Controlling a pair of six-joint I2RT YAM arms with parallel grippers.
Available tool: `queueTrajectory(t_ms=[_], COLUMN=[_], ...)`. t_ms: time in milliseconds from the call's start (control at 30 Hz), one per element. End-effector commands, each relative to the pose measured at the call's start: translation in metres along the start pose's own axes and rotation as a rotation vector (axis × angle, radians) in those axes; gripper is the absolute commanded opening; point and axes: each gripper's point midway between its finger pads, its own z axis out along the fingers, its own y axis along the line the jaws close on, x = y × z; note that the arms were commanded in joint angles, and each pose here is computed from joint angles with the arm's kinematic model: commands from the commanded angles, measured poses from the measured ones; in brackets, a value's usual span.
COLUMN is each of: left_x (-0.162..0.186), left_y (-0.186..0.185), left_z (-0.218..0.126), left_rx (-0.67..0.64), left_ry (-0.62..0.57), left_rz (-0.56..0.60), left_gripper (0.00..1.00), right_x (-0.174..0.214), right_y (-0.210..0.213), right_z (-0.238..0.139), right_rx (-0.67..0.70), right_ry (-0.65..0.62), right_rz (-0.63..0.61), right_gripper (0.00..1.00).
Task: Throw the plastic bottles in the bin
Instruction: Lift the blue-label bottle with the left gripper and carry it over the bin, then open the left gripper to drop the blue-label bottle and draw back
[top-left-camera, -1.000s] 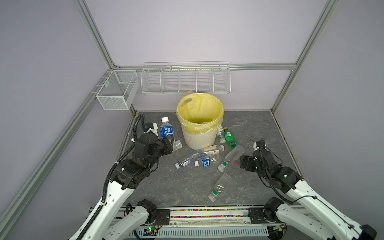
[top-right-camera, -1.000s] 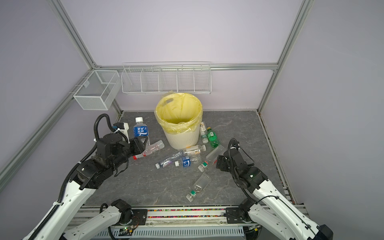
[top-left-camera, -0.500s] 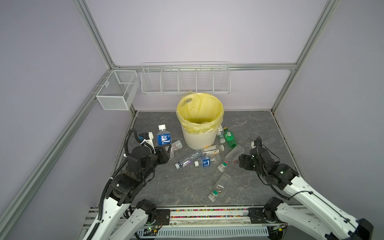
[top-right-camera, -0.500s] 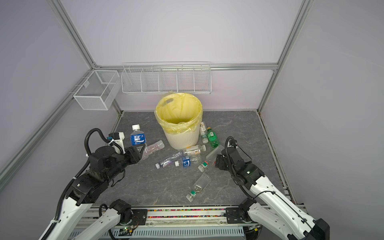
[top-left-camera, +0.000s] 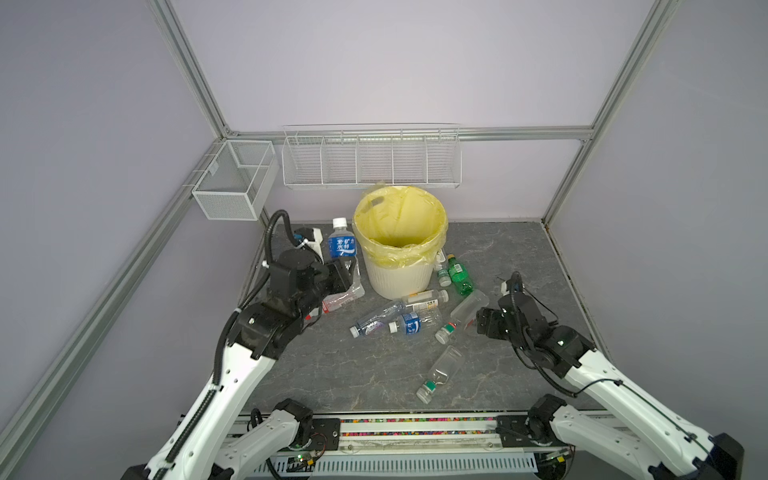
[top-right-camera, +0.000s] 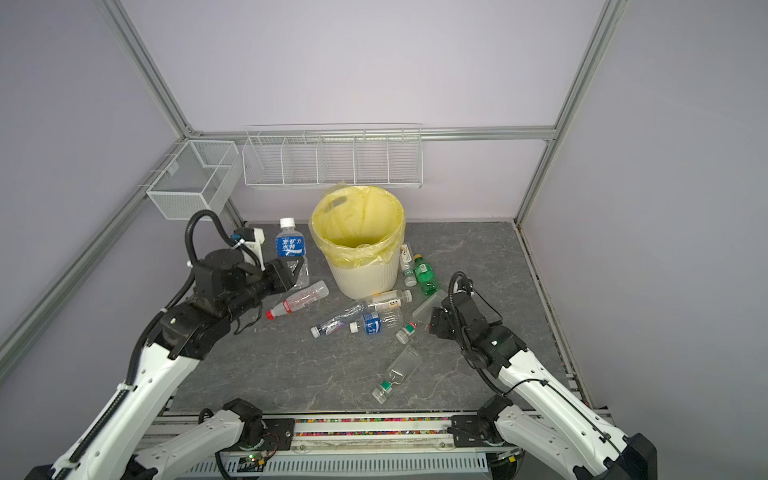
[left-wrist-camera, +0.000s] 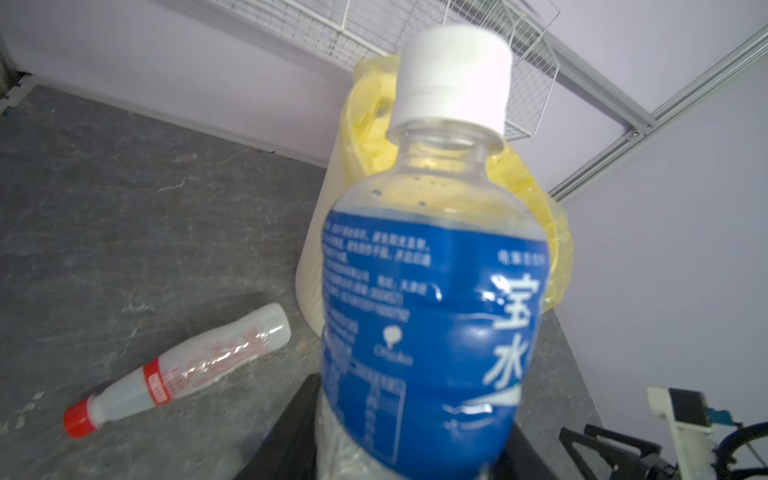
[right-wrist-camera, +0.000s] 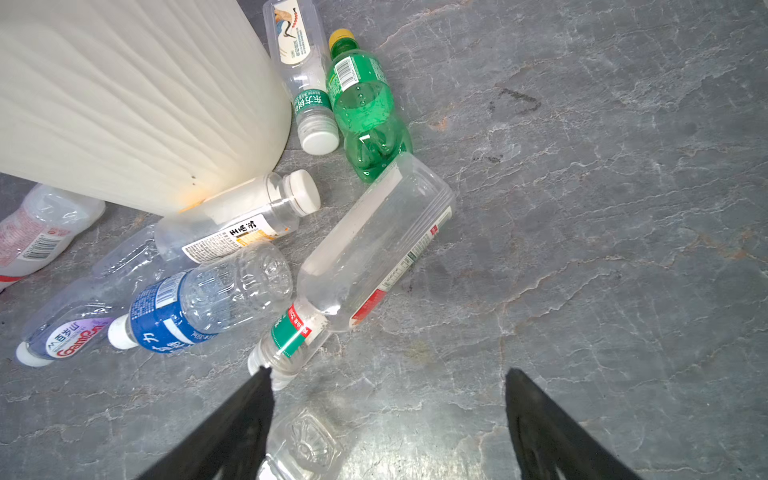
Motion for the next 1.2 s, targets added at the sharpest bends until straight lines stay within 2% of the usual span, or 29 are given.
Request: queueTrajectory(t_ms=[0,33,67,133,167,267,433,533,767,1167], left_x=[-0.037,-0.044,-0.050,-0.058,-0.063,-0.076,-0.091,-0.086,-0.047,0.037], left_y=[-0.034,-0.042,-0.047,-0.054,-0.057,-0.064,-0.059,-0.051,-0.026,0.015], left_z=[0.036,0.053,0.070,0.096,0.104,0.102,0.067,0.050,0.032,0.042], left_rx=[0.086,0.093,0.087,0.068,0.057,0.048,0.019,-0.005,-0.020,-0.032], left_ry=[-0.028,-0.011,0.012,0.063,0.080,0.079,0.013,0.004,0.023,0.137], left_rz=[0.038,0.045,0.050,0.069,0.074,0.097,0.142,0.164,0.174,0.058], left_gripper=[0.45,0.52,0.68,0.92,1.00,0.99,0.99,0.99,0.99,0.99], right_x=[-0.005,-0.004,-0.004,-0.004,-0.003,-0.001,0.002,0.004,0.006,0.009], right_y=[0.003,0.004,0.004,0.005,0.005,0.002,-0.008,-0.012,-0.014,-0.010], right_z=[-0.002,-0.002,-0.003,-0.004,-0.006,-0.012,-0.019,-0.021,-0.016,-0.005], right_rx=[-0.023,-0.027,-0.032,-0.040,-0.042,-0.042,-0.019,-0.006,0.024,0.047], right_ry=[-0.018,-0.017,-0.018,-0.014,-0.011,-0.005,-0.011,-0.010,0.015,0.058], right_rz=[0.019,0.021,0.025,0.033,0.037,0.043,0.043,0.039,0.017,0.014], right_gripper=[0.88,0.88,0.88,0.88,0.88,0.88,0.88,0.88,0.88,0.88])
